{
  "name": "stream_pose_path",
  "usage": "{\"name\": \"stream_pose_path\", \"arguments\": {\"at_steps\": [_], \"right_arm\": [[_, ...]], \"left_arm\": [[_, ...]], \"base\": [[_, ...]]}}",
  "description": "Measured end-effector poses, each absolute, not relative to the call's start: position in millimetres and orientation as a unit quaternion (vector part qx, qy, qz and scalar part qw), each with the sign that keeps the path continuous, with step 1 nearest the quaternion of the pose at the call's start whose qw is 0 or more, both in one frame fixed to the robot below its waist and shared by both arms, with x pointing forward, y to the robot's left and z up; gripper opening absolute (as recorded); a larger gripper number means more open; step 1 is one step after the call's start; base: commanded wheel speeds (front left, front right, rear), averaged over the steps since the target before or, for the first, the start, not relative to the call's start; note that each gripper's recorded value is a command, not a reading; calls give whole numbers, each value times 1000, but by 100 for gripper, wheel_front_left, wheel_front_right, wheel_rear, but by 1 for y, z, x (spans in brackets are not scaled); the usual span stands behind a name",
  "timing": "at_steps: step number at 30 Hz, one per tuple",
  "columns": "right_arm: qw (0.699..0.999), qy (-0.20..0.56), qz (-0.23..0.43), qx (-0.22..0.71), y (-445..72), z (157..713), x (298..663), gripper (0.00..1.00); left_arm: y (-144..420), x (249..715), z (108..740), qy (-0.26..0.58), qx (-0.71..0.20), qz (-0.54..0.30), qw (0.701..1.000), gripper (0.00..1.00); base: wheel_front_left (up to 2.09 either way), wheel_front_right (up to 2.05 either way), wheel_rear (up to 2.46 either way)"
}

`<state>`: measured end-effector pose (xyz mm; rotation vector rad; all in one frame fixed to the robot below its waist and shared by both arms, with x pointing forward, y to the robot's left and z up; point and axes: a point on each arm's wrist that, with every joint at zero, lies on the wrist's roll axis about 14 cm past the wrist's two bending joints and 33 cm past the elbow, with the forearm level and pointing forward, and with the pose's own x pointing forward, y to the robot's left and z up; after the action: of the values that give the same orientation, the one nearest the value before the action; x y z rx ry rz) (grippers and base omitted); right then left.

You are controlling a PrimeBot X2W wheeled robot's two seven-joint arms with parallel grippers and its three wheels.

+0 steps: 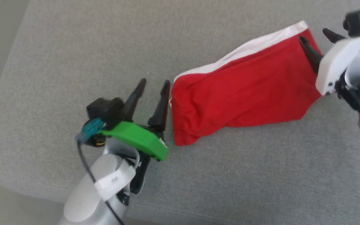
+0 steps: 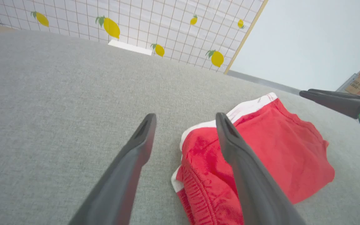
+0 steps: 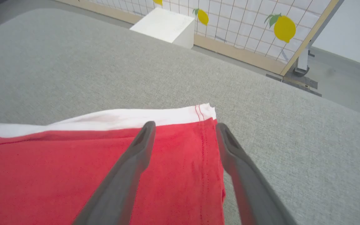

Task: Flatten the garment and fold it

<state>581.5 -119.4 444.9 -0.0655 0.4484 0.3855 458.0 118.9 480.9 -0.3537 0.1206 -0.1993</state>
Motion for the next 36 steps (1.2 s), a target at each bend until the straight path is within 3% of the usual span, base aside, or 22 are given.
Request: {"name": "stream_pose_path", "arguments": {"at_steps": [5, 15, 27, 36], "right_arm": [[974, 153, 166, 4, -135, 474, 572, 100], [982, 129, 108, 85, -153, 472, 567, 100], [957, 264, 64, 103, -154, 405, 570, 100], [910, 403, 63, 66, -145, 370, 573, 100]], "left_arm": [[130, 451, 505, -13, -154, -99, 983, 100], [156, 443, 531, -77, -111, -75, 988, 100], [194, 436, 511, -61, -86, -14, 994, 100], [207, 431, 503, -52, -86, 7, 995, 100]], "base": [[0, 0, 0], [0, 0, 0], [0, 0, 0], [0, 0, 0]]}}
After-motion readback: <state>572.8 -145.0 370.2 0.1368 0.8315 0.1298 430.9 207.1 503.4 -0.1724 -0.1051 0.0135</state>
